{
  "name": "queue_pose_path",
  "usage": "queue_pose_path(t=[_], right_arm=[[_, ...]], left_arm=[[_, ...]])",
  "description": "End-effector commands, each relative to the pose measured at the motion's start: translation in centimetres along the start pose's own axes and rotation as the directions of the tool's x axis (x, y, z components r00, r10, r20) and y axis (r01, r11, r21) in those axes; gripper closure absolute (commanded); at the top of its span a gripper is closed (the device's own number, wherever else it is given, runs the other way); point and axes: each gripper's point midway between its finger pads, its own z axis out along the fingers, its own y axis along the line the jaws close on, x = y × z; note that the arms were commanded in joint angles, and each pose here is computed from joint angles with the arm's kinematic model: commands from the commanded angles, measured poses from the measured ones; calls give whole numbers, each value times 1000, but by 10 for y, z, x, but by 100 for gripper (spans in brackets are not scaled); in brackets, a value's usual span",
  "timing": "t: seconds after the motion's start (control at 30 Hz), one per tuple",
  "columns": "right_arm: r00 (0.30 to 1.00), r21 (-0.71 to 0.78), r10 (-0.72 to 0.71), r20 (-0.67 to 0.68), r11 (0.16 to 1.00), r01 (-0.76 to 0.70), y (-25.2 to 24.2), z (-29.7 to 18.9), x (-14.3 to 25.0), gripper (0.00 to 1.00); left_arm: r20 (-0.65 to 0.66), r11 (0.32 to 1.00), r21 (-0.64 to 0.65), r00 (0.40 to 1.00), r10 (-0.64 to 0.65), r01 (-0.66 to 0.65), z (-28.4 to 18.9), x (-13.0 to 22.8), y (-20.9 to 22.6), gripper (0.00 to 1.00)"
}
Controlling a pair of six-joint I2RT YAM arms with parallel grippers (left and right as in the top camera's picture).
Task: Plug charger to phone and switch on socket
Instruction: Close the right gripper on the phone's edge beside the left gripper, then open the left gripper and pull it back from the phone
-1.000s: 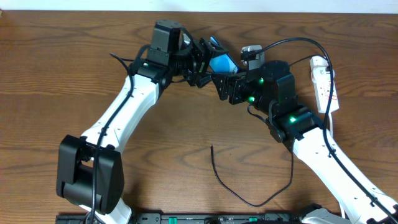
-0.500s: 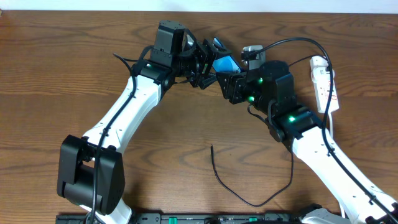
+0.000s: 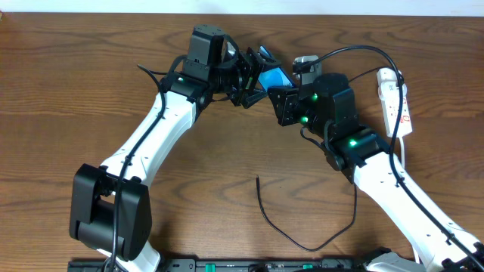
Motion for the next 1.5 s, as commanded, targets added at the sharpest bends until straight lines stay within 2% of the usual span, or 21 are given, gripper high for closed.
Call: queue_pose_path(t=[0.0, 0.37, 0.5, 0.7, 0.73, 0.83, 0.87, 1.47], right_arm=[[1000, -12, -7, 14, 1000, 7, 8, -1, -7, 75], [1000, -12, -7, 13, 1000, 7, 8, -1, -6, 88], [1000, -12, -7, 14, 1000, 7, 8, -1, -6, 99], [1000, -12, -7, 14, 1000, 7, 8, -1, -7, 99], [1000, -12, -7, 14, 1000, 7, 8, -1, -7, 99], [1000, -3, -7, 17, 1000, 7, 6, -1, -7, 99], [1000, 0, -6, 19, 1000, 6, 5, -1, -8, 99], [997, 71, 44, 59, 996, -48, -26, -5, -22, 99]], left_arm=[[-9, 997, 60, 999, 45, -44, -14, 11, -28, 93], [-10, 997, 60, 999, 46, -45, -14, 11, -28, 93], [-26, 997, 62, 999, 46, -44, -14, 14, -29, 93], [-27, 997, 63, 999, 47, -45, -14, 14, -29, 92], [-27, 997, 63, 999, 47, -45, -14, 14, -29, 83], [-27, 997, 63, 999, 47, -45, -14, 14, -29, 16], [-27, 997, 62, 999, 47, -45, -14, 14, -29, 6], [-58, 995, 84, 996, 66, -61, -24, 10, -30, 5]])
